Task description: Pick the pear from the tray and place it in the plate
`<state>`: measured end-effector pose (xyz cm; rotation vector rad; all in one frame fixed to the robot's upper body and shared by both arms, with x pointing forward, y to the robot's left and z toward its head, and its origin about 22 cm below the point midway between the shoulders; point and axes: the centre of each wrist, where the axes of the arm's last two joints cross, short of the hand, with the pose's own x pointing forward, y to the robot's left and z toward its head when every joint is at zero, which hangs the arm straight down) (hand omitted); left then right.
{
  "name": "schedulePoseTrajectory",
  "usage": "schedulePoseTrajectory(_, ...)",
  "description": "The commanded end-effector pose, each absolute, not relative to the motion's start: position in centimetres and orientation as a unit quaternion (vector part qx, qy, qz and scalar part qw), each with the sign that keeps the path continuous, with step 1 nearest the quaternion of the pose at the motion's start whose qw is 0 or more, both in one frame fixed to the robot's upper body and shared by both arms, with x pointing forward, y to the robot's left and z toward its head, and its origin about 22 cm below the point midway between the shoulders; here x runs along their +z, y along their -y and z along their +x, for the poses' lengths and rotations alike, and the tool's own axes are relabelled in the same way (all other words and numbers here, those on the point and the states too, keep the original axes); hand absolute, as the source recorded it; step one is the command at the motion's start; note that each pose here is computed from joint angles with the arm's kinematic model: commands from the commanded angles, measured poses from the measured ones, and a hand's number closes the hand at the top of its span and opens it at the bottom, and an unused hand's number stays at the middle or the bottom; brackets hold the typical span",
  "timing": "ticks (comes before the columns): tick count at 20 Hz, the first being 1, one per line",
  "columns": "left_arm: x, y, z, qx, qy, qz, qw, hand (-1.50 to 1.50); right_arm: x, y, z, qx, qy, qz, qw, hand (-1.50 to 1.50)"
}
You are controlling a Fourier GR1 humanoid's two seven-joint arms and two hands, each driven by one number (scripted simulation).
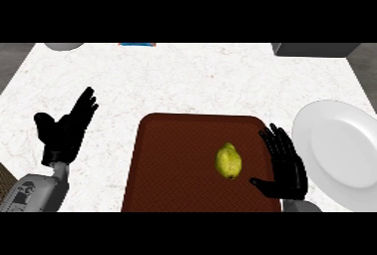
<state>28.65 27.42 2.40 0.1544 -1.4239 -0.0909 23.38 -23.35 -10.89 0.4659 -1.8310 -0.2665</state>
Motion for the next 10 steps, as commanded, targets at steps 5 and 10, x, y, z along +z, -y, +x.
schedulePoseTrajectory(5, 2.2, -28.4, 28.9, -0.036, 0.653, 0.07, 0.753, 0.0, -13.3, 28.0, 22.8, -0.002, 0.778, 0.189, 0.599, -1.5)
schedulePoseTrajectory(10, 3.1, -27.8, 28.9, -0.041, 0.653, 0.071, 0.753, 0.0, -13.0, 26.8, 24.5, 0.049, 0.768, 0.188, 0.611, -1.5)
